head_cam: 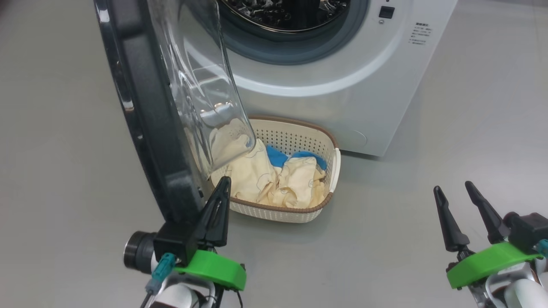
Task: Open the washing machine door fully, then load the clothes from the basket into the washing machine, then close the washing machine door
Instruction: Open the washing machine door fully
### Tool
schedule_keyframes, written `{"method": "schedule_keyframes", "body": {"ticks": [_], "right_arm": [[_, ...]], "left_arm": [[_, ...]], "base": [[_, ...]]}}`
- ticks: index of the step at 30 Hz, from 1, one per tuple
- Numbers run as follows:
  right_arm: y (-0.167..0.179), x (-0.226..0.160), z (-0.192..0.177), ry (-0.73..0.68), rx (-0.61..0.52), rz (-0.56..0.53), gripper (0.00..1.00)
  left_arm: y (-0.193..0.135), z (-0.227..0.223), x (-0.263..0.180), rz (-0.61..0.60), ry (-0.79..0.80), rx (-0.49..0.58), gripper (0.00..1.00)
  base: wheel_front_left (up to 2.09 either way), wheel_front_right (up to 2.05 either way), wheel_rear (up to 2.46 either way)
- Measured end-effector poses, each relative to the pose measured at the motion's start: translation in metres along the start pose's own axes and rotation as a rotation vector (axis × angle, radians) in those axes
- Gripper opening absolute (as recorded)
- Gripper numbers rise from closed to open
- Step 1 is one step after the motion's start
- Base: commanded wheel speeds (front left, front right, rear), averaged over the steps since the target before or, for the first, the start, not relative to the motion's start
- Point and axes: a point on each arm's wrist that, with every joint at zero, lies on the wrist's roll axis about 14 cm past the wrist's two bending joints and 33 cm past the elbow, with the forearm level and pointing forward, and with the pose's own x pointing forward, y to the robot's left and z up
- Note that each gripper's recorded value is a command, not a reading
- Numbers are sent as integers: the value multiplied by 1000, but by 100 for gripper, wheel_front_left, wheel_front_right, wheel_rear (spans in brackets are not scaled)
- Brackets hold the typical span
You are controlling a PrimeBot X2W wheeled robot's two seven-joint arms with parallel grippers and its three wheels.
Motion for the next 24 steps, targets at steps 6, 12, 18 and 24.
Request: {"method": "schedule_keyframes", "body": {"ticks": [6,12,18,24], "right_arm": [[16,11,1,0,-6,58,100],[28,15,2,-2,-9,93,100],[32,16,1,1,-13,109,100],[30,19,-4,17,-14,115,100]], "left_arm": [[52,-1,-19,177,16,20,0],[86,8,-34,281,2,35,0],[110,6,-47,356,12,26,0],[145,-4,-59,451,54,26,0]], "base": [[0,0,0],[0,0,0],[0,0,0],[0,0,0]]}}
